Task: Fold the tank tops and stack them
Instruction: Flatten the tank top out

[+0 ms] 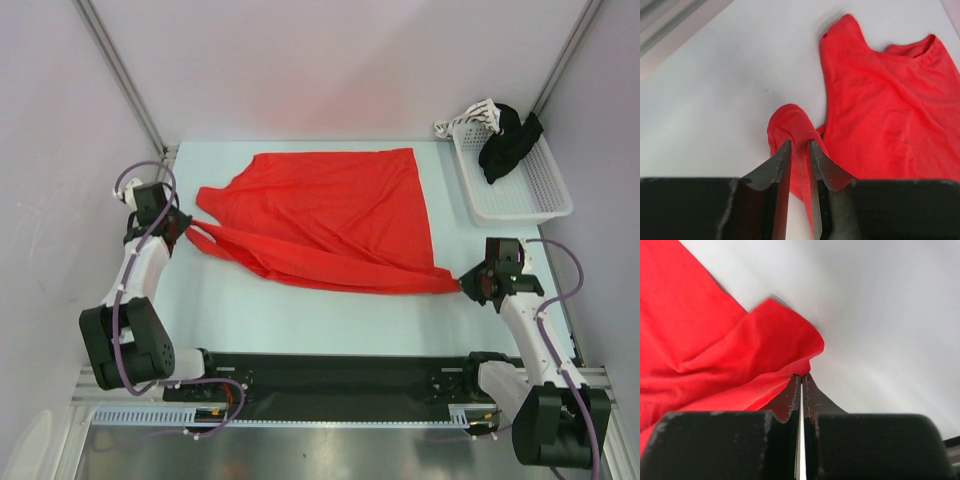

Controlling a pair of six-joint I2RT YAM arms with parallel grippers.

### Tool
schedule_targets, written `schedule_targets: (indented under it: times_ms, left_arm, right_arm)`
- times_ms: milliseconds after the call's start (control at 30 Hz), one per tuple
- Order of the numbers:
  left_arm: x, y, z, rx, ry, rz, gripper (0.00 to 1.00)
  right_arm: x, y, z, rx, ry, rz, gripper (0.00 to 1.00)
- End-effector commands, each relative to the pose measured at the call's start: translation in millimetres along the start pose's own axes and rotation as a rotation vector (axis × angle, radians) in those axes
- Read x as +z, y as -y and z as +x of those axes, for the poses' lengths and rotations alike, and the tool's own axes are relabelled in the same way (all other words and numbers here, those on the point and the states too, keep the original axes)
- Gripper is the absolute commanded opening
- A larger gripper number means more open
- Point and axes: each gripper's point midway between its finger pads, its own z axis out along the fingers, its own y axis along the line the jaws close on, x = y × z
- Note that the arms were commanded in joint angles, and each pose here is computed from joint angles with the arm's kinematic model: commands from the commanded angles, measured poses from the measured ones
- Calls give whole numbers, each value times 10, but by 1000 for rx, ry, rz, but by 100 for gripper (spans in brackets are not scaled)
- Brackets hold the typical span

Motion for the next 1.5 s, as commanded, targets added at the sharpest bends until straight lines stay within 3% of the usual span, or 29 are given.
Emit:
schedule_targets:
  times_ms: [0, 133, 233, 367, 533, 700, 767, 933, 1033, 1467]
  left_arm:
    - [37, 308, -283, 71, 56, 14, 25]
    - [303, 421, -220, 95, -38, -22, 28]
    - [430, 408, -176, 104, -83, -58, 44]
    - [158, 686, -42, 178, -58, 72, 59]
    - [-438, 1269, 1016, 379, -200, 321, 63]
    - [-997, 1289, 1761, 547, -247, 478, 81]
    - [-1113, 1301, 1873, 568, -256, 526, 79]
    - [-1182, 1146, 2275, 684, -310, 528, 55]
    - [-1134, 1058, 2393, 723, -323, 501, 47]
    - [-775, 845, 2529, 810, -348, 311, 43]
  right_arm:
    - [-76, -358, -349, -41, 70, -73, 0]
    - [39, -499, -471, -30, 58, -51, 0]
    - [115, -544, -496, -26, 54, -48, 0]
    - [188, -538, -490, -22, 49, -41, 0]
    - [277, -505, -443, -29, 33, -32, 0]
    - [326, -466, -388, -42, 21, -32, 0]
    - [331, -465, -385, -43, 21, -35, 0]
    - [357, -475, -374, -47, 17, -41, 0]
    - [360, -475, -368, -50, 12, -40, 0]
    - [385, -423, -323, -46, 2, -27, 0]
